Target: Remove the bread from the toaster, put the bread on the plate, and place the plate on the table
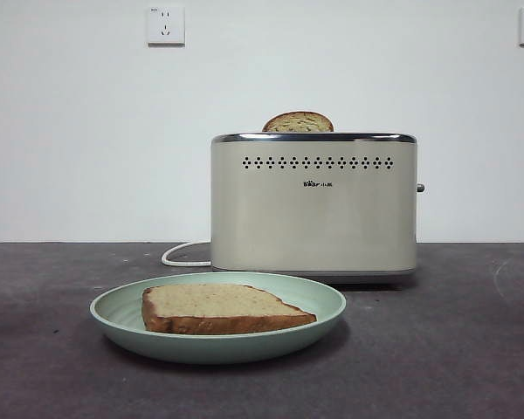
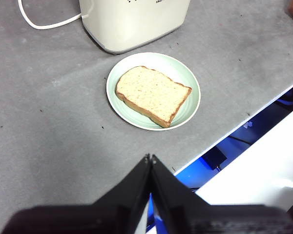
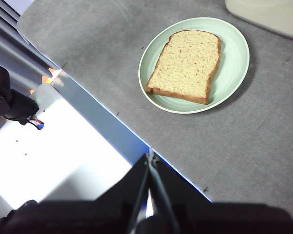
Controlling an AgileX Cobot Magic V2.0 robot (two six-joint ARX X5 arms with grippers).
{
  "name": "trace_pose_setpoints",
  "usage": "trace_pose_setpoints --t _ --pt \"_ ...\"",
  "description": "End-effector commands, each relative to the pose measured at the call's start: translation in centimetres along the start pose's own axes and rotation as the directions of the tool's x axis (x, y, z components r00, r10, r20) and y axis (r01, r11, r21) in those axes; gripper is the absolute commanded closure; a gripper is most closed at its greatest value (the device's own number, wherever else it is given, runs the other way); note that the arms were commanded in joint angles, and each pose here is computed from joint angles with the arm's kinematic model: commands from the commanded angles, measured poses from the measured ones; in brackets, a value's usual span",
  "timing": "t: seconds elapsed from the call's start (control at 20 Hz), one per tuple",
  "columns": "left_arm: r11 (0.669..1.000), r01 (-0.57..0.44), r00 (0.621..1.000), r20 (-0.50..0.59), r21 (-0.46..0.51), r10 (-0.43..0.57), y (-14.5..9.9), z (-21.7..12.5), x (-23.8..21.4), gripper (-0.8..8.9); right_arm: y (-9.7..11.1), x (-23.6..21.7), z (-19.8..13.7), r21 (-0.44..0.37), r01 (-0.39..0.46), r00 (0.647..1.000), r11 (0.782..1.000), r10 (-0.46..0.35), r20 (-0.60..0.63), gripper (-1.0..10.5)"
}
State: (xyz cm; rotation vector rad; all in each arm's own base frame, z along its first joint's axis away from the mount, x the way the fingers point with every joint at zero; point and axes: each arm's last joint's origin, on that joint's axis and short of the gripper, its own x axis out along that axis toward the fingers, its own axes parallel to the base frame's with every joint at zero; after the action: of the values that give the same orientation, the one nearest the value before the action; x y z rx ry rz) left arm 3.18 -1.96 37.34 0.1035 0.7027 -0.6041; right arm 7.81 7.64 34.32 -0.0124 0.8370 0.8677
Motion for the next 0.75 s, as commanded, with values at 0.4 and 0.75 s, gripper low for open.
trace_pose_setpoints --t 0.4,0.75 --pt "1.000 -0.002 1.000 0.008 0.013 0.002 0.0 0.0 0.0 8.17 0.0 0.0 0.0 0.003 0.001 1.000 1.000 -0.001 0.007 9.4" --pt "0.981 -0.129 0.930 0.362 0.146 0.068 0.4 3.3 -0.6 8.17 0.0 0.0 0.0 0.003 0.001 1.000 1.000 -0.001 0.007 9.4"
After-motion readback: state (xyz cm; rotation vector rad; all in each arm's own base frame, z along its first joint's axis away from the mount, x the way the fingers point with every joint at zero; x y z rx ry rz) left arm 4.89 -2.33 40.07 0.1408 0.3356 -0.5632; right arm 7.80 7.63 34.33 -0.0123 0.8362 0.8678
